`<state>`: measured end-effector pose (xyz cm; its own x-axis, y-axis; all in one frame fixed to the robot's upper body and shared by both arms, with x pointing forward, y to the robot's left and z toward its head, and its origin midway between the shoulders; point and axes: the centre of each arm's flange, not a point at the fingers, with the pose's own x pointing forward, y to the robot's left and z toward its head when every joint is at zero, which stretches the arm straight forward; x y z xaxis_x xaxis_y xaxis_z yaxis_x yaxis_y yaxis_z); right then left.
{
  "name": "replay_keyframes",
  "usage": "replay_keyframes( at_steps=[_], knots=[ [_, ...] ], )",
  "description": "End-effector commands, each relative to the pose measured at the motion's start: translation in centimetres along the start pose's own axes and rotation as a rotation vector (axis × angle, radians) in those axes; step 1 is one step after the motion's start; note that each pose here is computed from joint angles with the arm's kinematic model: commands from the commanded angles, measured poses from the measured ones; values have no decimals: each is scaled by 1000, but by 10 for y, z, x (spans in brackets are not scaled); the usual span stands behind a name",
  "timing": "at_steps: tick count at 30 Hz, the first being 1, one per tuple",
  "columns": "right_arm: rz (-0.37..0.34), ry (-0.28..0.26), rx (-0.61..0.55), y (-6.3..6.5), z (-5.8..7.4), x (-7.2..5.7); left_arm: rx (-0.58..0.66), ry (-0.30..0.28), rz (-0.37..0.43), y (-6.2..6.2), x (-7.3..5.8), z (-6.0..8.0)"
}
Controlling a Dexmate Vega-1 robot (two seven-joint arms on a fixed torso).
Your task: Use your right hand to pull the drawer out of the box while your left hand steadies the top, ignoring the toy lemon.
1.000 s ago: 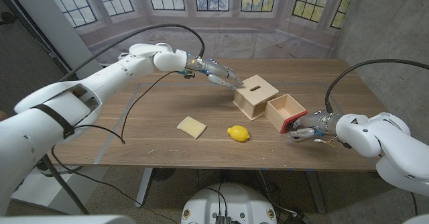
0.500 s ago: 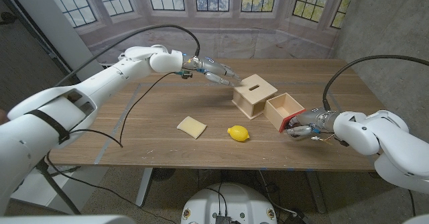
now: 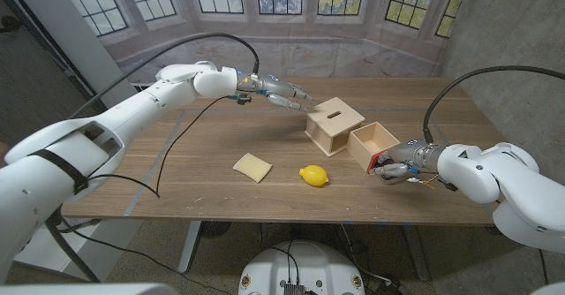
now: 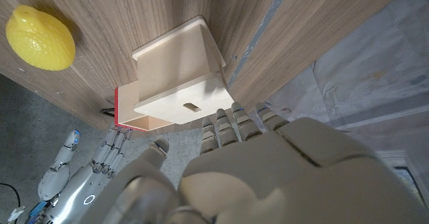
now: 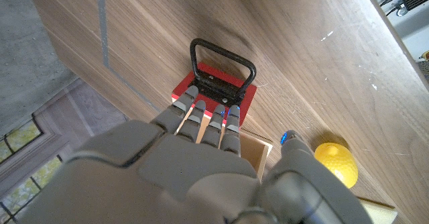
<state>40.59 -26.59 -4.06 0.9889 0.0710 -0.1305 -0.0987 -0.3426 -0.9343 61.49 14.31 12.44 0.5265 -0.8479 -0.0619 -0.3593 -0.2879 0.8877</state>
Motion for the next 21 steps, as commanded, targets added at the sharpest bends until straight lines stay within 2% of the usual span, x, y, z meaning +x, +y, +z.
replay_keyframes(
  at_steps=[1, 10, 21],
  knots=[
    [1, 28, 7, 3, -5, -13, -16, 13, 18, -1, -5, 1],
    [-12, 34, 10, 5, -8, -22, -28, 30, 38, 2, -11, 2],
    [-62, 41, 14, 2, -10, -27, -61, 81, 92, 2, -28, 4]
  ],
)
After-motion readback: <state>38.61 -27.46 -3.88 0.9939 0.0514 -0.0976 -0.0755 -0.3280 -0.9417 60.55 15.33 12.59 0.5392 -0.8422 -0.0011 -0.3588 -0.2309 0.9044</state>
